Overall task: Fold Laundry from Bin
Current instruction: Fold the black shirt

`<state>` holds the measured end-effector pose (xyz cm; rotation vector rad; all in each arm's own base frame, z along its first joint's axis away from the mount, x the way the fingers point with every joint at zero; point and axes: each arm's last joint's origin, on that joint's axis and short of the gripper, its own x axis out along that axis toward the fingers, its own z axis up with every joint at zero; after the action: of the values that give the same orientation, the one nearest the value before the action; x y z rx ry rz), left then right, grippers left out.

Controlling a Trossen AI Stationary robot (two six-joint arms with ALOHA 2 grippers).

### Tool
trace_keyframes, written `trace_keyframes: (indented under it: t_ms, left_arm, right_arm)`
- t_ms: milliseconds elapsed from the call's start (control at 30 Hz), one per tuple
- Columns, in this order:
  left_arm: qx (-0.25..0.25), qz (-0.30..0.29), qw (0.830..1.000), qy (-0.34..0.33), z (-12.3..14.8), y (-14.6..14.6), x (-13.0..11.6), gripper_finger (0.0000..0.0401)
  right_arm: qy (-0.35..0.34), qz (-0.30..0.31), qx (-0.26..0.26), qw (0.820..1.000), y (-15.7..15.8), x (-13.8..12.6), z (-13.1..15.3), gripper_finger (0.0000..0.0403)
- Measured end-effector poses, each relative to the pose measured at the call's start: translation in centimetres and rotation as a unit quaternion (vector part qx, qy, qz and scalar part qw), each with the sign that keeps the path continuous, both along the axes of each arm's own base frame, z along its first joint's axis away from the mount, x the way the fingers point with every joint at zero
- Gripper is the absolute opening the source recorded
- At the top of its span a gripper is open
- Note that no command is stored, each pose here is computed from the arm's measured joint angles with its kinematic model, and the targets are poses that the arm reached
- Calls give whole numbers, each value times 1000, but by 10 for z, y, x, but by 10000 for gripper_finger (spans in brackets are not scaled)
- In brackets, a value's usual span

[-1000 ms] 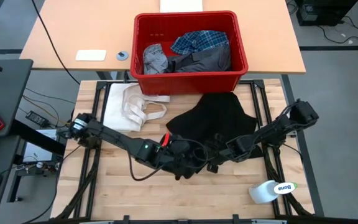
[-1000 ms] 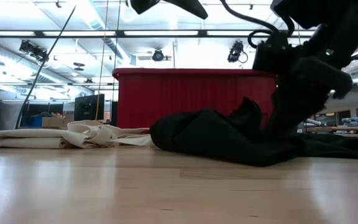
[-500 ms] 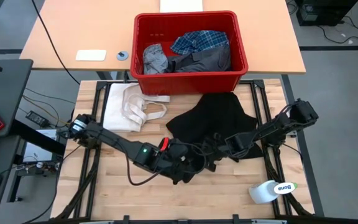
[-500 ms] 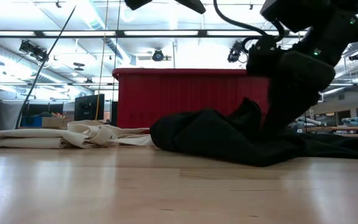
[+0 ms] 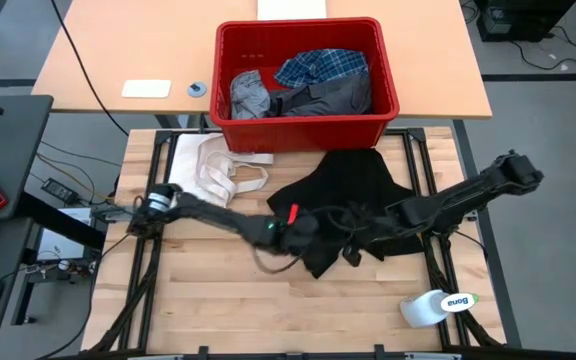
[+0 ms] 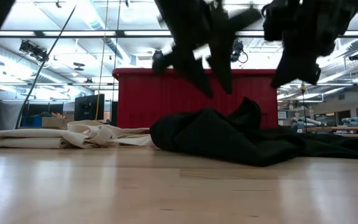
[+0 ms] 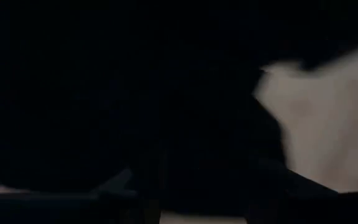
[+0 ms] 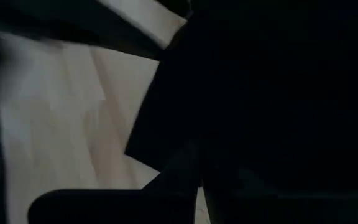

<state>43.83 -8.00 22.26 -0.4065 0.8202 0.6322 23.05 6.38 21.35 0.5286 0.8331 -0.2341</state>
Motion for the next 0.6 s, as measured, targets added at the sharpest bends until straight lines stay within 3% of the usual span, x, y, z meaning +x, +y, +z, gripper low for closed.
trace_keyframes:
  t_ms: [133,267,400,600]
  left_arm:
    - [-22,32,999,29,-24,37,12,173]
    - [-66,29,991,109,-53,51,10,173]
    - [-127,-13,970,206,-70,42,-1,173]
    - [-102,-77,943,307,-58,4,-30,173]
  right_arm:
    - [-27,-5,15,1000,-2,-8,13,27]
    - [-35,-19,49,998,-1,-9,18,29]
    - [-27,-21,58,998,3,-11,16,29]
    - [6,-10,45,999,7,-18,12,29]
